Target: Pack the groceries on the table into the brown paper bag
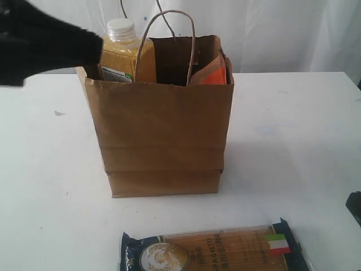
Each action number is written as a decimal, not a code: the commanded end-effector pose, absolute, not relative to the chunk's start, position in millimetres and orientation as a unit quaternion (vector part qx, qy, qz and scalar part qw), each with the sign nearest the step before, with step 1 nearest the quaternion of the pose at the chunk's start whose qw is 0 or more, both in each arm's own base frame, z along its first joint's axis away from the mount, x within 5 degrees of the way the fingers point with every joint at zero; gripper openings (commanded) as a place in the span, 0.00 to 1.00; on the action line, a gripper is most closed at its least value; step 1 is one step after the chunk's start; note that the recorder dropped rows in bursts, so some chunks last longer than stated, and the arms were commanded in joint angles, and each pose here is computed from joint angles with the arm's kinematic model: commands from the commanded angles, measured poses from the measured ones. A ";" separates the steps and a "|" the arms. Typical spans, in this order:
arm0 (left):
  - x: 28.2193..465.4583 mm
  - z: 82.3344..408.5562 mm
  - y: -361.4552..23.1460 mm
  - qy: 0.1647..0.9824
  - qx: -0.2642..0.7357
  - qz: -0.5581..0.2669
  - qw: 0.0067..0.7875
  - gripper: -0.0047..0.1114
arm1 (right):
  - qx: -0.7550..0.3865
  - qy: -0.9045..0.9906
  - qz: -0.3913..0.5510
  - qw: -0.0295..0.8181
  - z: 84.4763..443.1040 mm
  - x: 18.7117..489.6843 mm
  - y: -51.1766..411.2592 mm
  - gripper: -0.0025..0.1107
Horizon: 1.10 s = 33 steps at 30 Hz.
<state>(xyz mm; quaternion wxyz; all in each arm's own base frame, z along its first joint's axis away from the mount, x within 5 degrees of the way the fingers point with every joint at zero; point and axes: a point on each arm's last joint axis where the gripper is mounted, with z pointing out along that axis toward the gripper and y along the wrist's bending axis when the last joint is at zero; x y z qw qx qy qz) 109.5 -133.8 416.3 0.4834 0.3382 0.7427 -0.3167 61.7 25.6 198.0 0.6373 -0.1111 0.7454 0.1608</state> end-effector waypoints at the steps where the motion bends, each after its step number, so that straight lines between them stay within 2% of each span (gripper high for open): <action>1: 85.6 392.7 -106.5 0.726 0.295 -0.338 0.521 0.04 | -0.110 0.743 0.160 0.640 197.3 61.5 25.3 0.02; 6: 72.1 363.6 -88.9 0.717 0.265 -0.347 0.544 0.04 | -0.110 0.743 0.160 0.640 197.3 61.5 25.3 0.02; 10: 64.6 345.5 -84.3 0.744 0.253 -0.359 0.504 0.04 | -0.110 0.743 0.160 0.640 197.3 61.5 25.3 0.02; 13: 64.1 343.1 -79.3 0.739 0.284 -0.316 0.523 0.04 | -0.110 0.743 0.160 0.640 197.3 61.5 25.3 0.02; 27: 64.0 342.1 -79.1 0.738 0.294 -0.307 0.524 0.04 | -0.110 0.743 0.161 0.640 197.3 61.5 25.3 0.02; 33: 68.8 328.2 -80.9 0.715 0.333 -0.267 0.553 0.04 | -0.110 0.743 0.161 0.640 197.3 61.5 25.3 0.02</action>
